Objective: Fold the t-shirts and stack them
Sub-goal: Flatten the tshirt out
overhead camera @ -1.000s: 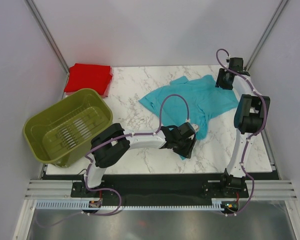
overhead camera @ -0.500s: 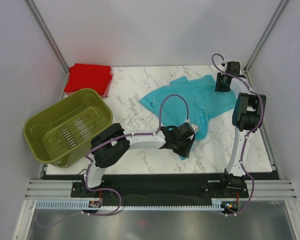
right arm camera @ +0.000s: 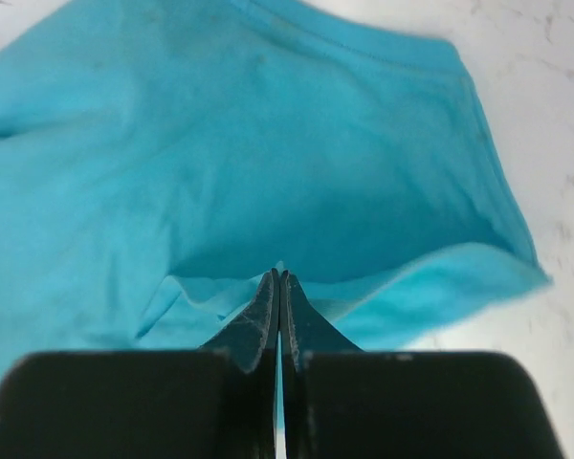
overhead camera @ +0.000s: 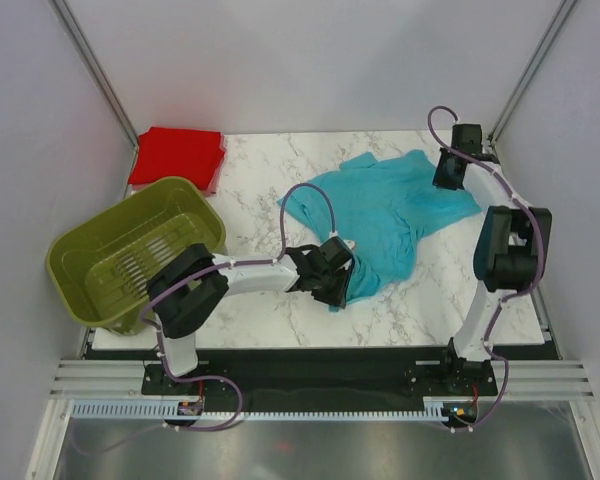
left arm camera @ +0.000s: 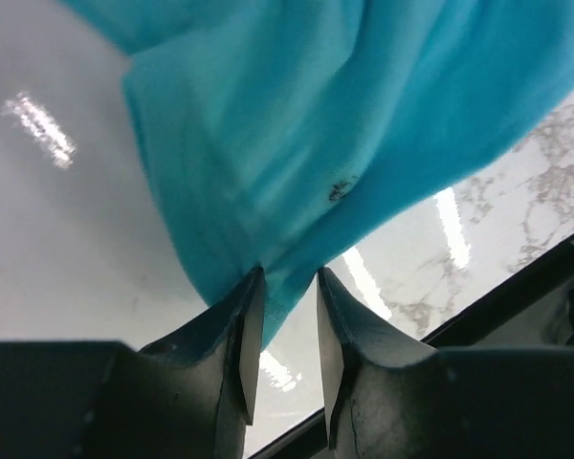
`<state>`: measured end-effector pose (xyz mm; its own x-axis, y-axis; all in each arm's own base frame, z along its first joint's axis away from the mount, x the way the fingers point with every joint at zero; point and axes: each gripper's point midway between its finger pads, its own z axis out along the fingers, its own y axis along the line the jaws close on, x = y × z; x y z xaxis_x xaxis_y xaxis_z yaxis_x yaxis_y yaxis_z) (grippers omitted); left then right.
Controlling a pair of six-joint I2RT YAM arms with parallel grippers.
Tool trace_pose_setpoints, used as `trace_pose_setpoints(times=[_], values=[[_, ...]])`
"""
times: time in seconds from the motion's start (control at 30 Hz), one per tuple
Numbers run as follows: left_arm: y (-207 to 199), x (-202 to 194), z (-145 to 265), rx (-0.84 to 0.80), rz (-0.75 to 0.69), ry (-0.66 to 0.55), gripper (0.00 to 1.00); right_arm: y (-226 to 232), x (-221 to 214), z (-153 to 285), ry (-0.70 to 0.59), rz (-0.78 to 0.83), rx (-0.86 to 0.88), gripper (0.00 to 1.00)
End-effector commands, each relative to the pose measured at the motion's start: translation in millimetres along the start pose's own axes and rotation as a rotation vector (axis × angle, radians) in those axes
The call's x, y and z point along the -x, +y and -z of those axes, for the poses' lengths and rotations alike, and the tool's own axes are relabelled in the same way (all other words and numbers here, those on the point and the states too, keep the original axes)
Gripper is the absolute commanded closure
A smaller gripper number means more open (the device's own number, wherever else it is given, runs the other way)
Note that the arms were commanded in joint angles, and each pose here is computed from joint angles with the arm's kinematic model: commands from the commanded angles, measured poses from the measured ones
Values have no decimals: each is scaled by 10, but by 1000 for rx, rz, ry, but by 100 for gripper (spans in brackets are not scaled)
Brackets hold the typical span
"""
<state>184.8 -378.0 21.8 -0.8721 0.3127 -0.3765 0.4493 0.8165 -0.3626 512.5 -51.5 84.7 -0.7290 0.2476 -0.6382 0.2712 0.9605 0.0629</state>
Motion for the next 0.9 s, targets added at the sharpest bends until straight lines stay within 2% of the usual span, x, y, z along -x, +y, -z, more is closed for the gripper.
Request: trace_pose_setpoints(times=[0.0, 0.03, 0.1, 0.13, 0.17, 0.23, 0.27, 0.4, 0.57, 0.73, 0.87], values=[[297, -62, 212, 96, 20, -16, 64, 163, 8, 694, -71, -118, -16, 100], [278, -13, 339, 87, 12, -41, 62, 143, -322, 697, -15, -127, -34, 100], [277, 11, 472, 76, -30, -65, 58, 332, -448, 971, -45, -144, 25, 100], [259, 34, 551, 66, -48, -81, 53, 295, -737, 967, -3, -136, 9, 100], [193, 96, 700, 35, -85, -117, 50, 281, -736, 1104, -36, -142, 8, 100], [184, 99, 839, 19, -118, -144, 44, 236, -901, 1137, -24, -121, -4, 100], [156, 156, 977, 5, -146, -186, 43, 206, -870, 1208, -46, -121, -8, 100], [160, 173, 1099, -6, -230, -218, 42, 166, -877, 1342, -72, -111, -4, 100], [111, 100, 938, -10, -407, -166, 45, 243, -765, 1510, -114, -134, 49, 100], [113, -106, 612, 39, -577, -85, 50, 340, -714, 1574, -119, -137, 104, 100], [120, -73, 408, 79, -631, -60, 52, 408, -711, 1623, -116, -137, 145, 100]])
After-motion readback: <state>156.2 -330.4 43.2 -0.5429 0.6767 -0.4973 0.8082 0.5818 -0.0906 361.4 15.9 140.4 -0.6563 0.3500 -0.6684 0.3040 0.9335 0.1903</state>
